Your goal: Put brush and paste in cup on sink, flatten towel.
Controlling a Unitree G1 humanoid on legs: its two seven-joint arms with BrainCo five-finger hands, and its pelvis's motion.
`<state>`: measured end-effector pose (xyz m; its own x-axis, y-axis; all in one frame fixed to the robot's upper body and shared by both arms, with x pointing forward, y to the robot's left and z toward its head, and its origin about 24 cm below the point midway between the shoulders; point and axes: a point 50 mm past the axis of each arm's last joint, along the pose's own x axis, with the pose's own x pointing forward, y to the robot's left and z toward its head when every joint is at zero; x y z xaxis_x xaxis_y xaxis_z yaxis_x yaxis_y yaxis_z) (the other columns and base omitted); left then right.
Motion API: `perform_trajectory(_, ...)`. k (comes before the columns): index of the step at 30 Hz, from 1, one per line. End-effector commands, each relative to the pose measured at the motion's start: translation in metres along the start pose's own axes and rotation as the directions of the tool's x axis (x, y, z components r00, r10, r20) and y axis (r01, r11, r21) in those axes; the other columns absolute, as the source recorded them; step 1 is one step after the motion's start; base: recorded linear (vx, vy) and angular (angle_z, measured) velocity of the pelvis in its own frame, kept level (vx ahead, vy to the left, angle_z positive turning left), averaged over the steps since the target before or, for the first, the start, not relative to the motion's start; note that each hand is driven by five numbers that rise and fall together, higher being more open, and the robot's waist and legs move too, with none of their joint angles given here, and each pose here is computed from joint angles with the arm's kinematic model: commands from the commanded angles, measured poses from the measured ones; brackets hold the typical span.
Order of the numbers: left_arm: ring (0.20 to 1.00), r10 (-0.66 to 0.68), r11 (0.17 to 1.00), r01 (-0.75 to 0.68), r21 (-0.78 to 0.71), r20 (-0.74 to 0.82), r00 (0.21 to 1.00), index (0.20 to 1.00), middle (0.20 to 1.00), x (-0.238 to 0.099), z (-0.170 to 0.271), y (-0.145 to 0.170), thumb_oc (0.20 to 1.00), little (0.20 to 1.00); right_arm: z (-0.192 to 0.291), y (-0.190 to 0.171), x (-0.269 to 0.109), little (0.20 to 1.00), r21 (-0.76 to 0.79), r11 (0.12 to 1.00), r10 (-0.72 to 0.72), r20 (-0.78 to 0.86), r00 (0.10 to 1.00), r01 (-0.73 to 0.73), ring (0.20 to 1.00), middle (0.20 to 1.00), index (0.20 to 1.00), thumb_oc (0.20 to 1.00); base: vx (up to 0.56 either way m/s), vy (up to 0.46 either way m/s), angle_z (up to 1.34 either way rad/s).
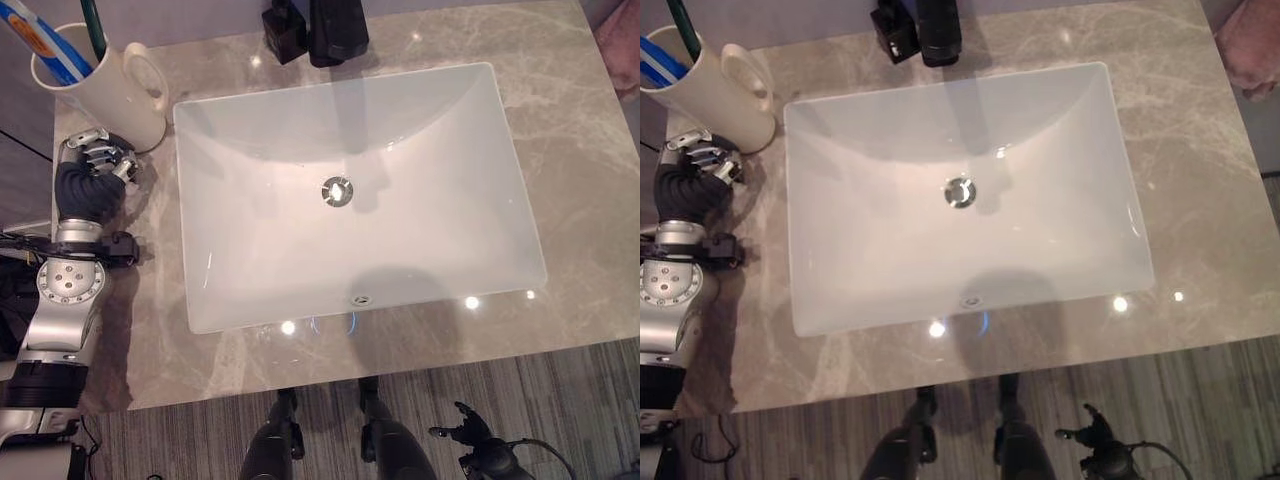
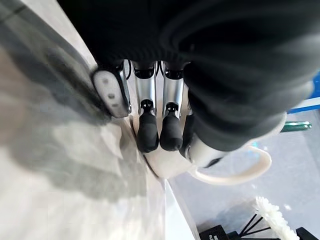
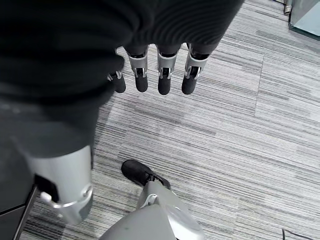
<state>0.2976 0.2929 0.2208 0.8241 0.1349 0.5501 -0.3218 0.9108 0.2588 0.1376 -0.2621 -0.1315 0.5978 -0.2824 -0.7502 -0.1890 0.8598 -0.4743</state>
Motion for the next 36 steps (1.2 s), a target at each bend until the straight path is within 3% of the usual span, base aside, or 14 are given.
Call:
perform_trajectory(1, 0.200, -0.039, 0.999, 0.041, 0.011, -0.172, 0.984, 0.200, 0.200, -0.010, -0.035, -0.010, 0.200, 0.200, 0.004, -0.009, 0.001, 1.000, -0.017, 1.000, -0.021, 0.021, 1.000, 0.021, 1.000, 1.000, 1.000, 1.000, 0.00, 0.000, 0.00)
perform_trajectory(19, 0.200, 0.007, 1.000, -0.009, -0.014, -0.153, 0.988, 0.200, 0.200, 0.014, -0.029, -0.017, 0.200, 0.200, 0.007, -0.014, 0.000, 1.000, -0.025, 0.999, -0.029, 0.055, 0.998, 0.030, 1.000, 1.000, 1.000, 1.000, 0.00, -0.004, -0.02)
perform_trajectory(36, 0.200, 0.096, 0.993, -0.084, 0.087, -0.141, 0.985, 0.200, 0.200, 0.054, -0.014, 0.003, 0.200, 0.200, 0.008, -0.012, -0.001, 1.000, -0.047, 0.999, -0.011, 0.071, 0.997, 0.014, 1.000, 1.000, 1.000, 1.000, 0.00, -0.001, -0.01)
